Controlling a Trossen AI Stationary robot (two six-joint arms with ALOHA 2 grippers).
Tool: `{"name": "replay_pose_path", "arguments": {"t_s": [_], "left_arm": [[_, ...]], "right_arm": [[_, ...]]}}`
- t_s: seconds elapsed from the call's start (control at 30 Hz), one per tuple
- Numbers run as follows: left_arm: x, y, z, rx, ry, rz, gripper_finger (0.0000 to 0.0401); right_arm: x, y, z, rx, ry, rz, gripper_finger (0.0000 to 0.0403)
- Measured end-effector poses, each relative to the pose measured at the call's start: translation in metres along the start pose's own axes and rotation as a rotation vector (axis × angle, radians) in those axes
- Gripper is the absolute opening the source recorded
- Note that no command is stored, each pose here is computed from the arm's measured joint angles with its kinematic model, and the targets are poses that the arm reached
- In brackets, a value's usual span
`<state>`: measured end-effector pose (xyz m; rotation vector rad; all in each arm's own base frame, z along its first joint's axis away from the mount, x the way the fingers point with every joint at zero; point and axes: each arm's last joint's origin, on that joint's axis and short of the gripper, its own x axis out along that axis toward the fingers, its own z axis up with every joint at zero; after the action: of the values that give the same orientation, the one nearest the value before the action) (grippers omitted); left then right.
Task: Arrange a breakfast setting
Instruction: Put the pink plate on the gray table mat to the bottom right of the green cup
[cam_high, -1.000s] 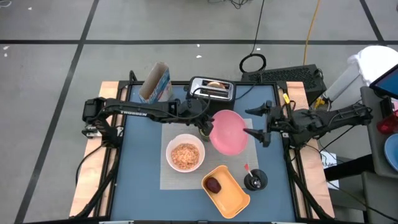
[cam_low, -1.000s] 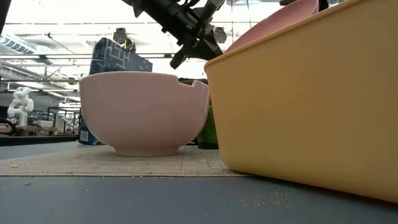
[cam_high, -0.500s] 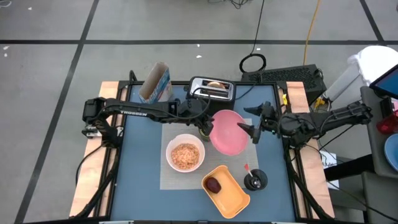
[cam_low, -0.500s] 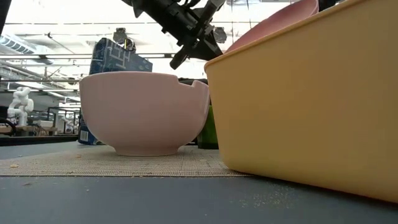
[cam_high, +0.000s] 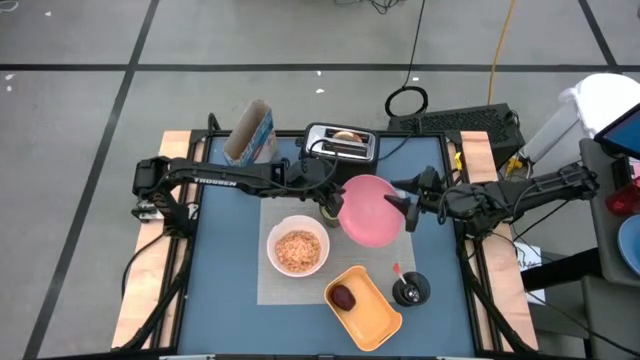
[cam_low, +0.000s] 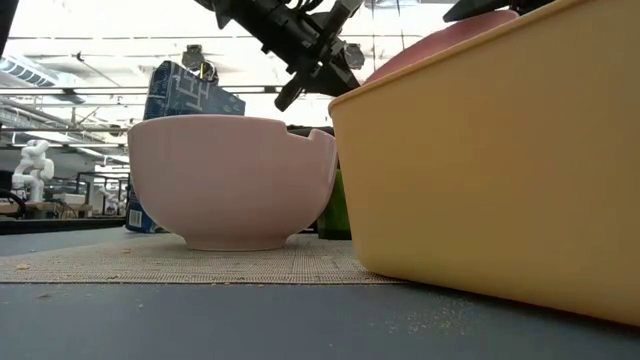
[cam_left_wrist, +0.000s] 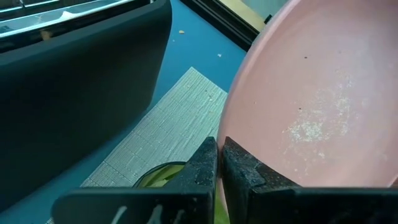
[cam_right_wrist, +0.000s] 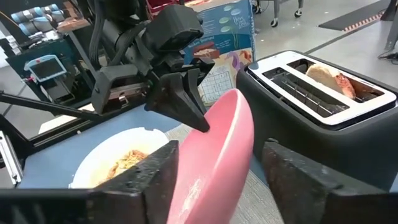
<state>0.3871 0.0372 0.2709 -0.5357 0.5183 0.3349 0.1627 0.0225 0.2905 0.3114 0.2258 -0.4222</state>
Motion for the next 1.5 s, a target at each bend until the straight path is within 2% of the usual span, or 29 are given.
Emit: {"name": "replay_pose_path", "arguments": {"t_s": [0.37,0.6,1.5], "left_arm": [[-0.0001,-0.0009,-0.0001,-0.005,0.002,-0.010,0.0028],[0.0000,-0.0011,-0.0007,-0.005,0.008,-0.015,0.0030],[-0.0011,-0.0055,-0.0064,-0.015,0.053,-0.038,0.0031]], "right_arm": [[0.0000,-0.0007,-0.0008,-0.006,0.005,-0.011,0.0103],[-0.0001,-0.0028,-0.0033,-0.027,0.021,-0.043,0.0051],[0.0001,-0.0016,-0.0031,-0.022,0.028,-0.015,0.0049]]}}
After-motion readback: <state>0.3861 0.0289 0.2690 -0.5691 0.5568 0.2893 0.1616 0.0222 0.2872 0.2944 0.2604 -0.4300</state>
